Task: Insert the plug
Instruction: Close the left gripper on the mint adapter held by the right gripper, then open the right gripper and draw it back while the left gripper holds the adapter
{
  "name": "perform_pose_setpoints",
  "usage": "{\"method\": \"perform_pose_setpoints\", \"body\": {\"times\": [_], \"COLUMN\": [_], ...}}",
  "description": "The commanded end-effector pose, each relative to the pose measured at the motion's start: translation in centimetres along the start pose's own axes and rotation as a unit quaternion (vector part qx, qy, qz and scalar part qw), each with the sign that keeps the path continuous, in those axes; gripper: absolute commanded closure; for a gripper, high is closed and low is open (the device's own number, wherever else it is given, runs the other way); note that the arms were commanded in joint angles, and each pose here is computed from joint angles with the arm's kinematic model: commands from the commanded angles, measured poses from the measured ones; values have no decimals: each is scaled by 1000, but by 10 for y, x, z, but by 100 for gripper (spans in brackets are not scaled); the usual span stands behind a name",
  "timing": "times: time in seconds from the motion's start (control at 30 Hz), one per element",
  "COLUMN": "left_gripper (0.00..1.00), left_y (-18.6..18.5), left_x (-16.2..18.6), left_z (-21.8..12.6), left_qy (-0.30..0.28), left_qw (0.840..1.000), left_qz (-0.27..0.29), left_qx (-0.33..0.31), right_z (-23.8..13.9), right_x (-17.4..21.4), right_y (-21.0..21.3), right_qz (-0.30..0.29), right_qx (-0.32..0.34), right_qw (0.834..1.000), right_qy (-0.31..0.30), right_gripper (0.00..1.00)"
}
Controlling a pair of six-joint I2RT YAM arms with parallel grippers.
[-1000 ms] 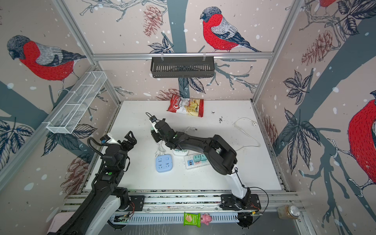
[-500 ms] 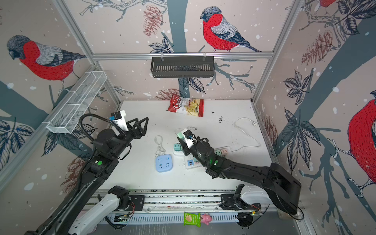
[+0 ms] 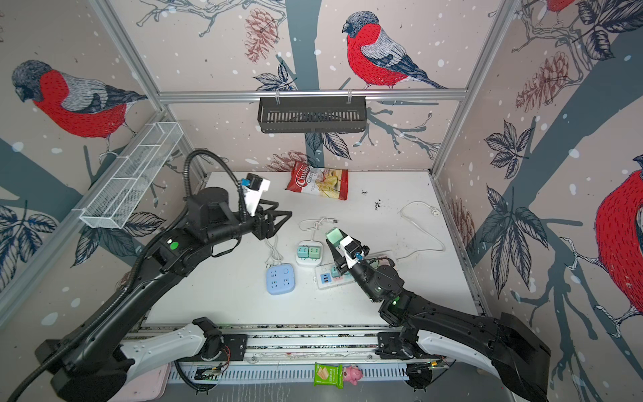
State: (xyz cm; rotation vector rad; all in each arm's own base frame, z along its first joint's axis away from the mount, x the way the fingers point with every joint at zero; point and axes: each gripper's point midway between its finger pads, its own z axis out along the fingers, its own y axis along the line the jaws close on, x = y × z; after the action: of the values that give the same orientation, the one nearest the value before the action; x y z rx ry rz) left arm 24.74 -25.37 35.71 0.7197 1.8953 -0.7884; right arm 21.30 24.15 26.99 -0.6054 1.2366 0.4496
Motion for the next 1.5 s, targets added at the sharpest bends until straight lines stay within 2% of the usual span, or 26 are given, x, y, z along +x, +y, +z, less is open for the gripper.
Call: {"method": "perform_pose_setpoints", "body": {"times": [0.0,0.1,0.33,0.5,0.8,1.07,1.2,1.33,1.4,1.43,1.47], "left_gripper": [39,41,40,41,41,44,53,74,89,97,100], "left_y": [-24,-43,-62,-68,-63,-73,-78,-81,-82,-83,-84], "left_x": [14,28,57,61,77,85,88,87,86,85,84], "left_z": [10,22,37,46,59,63,66,64,62,61,60], "left_qy": [31,63,116,130,168,184,193,192,187,185,182], "left_qw": [997,991,983,980,976,970,967,966,966,966,967], "left_qz": [48,54,77,60,43,38,37,37,40,41,44], "left_qx": [53,100,122,140,133,156,163,171,172,173,175], "right_z": [-8,-2,3,9,7,11,12,12,12,12,12], "right_x": [-28,-22,-16,-15,-20,-18,-17,-16,-16,-17,-16], "right_y": [4,6,18,32,38,47,49,49,49,48,48], "right_qz": [-24,-41,-43,-51,-47,-56,-57,-57,-57,-57,-57], "right_qx": [-16,-18,-42,-60,-60,-65,-63,-61,-61,-60,-60], "right_qw": [997,997,996,994,993,993,993,993,993,993,993], "right_qy": [-74,-63,-66,-70,-86,-83,-82,-81,-81,-82,-82], "right_gripper": [86,89,89,92,92,92,92,91,91,88,80]}}
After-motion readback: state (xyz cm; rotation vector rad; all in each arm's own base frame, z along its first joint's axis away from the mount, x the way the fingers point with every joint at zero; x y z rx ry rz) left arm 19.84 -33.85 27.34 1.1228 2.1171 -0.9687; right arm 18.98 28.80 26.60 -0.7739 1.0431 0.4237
